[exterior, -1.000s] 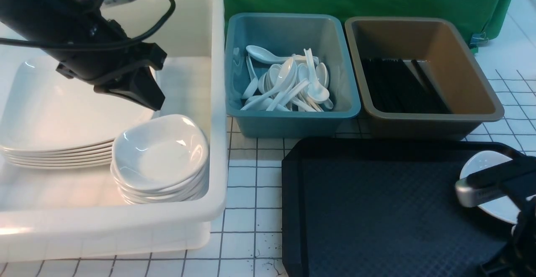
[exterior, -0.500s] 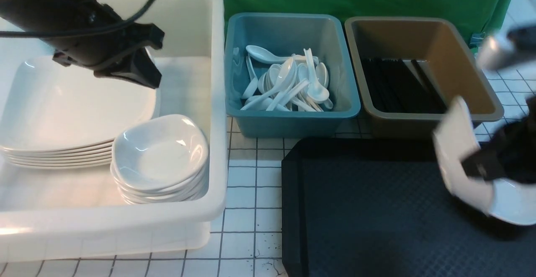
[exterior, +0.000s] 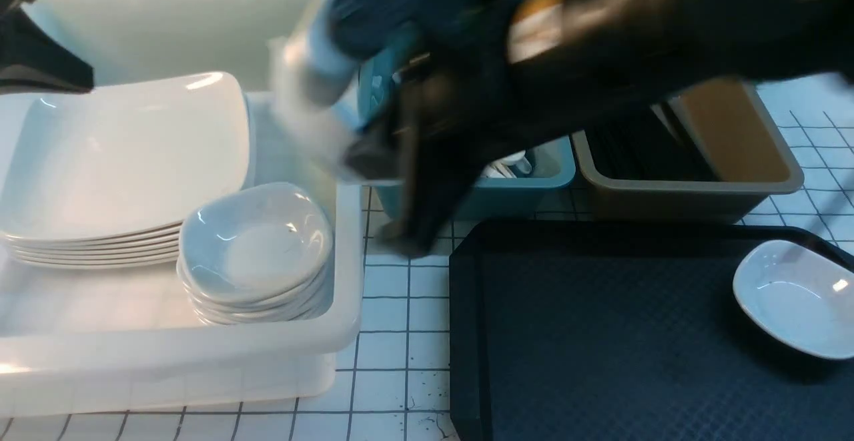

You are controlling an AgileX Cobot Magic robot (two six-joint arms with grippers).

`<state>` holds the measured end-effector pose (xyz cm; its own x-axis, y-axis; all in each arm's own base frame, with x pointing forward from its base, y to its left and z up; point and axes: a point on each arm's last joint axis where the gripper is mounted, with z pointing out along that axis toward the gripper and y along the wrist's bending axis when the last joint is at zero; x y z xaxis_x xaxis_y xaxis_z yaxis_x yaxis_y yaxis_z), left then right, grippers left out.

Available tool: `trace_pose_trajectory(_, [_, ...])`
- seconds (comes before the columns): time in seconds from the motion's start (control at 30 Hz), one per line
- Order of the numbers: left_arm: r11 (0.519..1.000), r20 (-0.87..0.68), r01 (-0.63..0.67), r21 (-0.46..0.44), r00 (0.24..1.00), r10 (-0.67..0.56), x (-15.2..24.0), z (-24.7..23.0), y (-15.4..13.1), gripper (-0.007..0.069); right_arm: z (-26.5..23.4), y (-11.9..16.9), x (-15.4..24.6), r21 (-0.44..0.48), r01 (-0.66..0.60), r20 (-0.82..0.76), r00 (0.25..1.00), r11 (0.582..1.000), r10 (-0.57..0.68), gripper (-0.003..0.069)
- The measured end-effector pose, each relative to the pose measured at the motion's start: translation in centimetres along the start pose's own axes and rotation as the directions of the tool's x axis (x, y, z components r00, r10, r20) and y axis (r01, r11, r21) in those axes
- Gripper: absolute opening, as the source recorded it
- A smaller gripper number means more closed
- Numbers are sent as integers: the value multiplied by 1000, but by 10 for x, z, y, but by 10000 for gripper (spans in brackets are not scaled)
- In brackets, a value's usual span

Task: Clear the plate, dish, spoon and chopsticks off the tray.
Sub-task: Use the right arm to put the small plate into the large storage box on the left

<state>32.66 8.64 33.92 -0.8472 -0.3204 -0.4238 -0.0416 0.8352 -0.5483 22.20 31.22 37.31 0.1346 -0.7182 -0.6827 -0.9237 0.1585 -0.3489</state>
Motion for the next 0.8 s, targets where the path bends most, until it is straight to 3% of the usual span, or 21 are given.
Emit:
trace_pose_trajectory(0.17, [998,-25,-20,-53,1000,18,2,0,5,5,79,11,4,-57,247,-50,967,967,-249,51])
trace_pose_trajectory(0.33, [999,-19,-7,-33,1000,6,2,0,3,5,126,13,27,-74,385,-145,908,920,-392,67])
trace_pose_trajectory(0.6, [1000,-15,-1,-20,1000,0,1,0,2,5,134,10,24,-6,435,-119,894,900,-432,155])
trace_pose_trajectory(0.73, [1000,-15,-1,-20,1000,1,1,0,2,5,134,11,23,-2,439,-115,892,898,-437,244])
trace_pose_trajectory(0.8, [1000,-14,0,-19,1000,0,1,0,2,5,133,10,22,4,442,-113,892,897,-438,325])
